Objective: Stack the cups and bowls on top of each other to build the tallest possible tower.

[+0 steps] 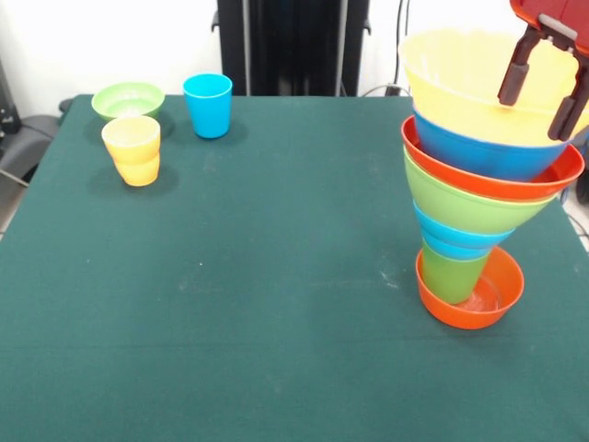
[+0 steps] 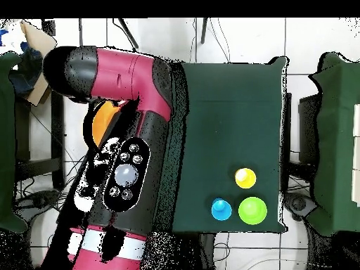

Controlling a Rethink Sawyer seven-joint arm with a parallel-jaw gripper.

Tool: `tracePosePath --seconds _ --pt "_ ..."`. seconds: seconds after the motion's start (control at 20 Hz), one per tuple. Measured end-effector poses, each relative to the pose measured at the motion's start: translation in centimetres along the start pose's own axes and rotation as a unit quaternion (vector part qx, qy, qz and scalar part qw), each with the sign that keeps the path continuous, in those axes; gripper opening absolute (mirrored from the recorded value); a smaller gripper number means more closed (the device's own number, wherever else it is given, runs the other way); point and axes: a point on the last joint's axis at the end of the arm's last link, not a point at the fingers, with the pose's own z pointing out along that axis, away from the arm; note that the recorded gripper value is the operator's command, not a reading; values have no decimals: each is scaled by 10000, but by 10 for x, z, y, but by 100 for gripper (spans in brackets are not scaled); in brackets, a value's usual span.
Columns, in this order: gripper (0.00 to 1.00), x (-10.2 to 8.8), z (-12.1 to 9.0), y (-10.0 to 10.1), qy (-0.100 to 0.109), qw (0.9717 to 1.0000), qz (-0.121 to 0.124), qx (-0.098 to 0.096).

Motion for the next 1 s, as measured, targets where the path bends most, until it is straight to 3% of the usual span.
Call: tracePosePath --seconds 1.0 --pt "100 -17 -23 -10 236 9994 129 213"
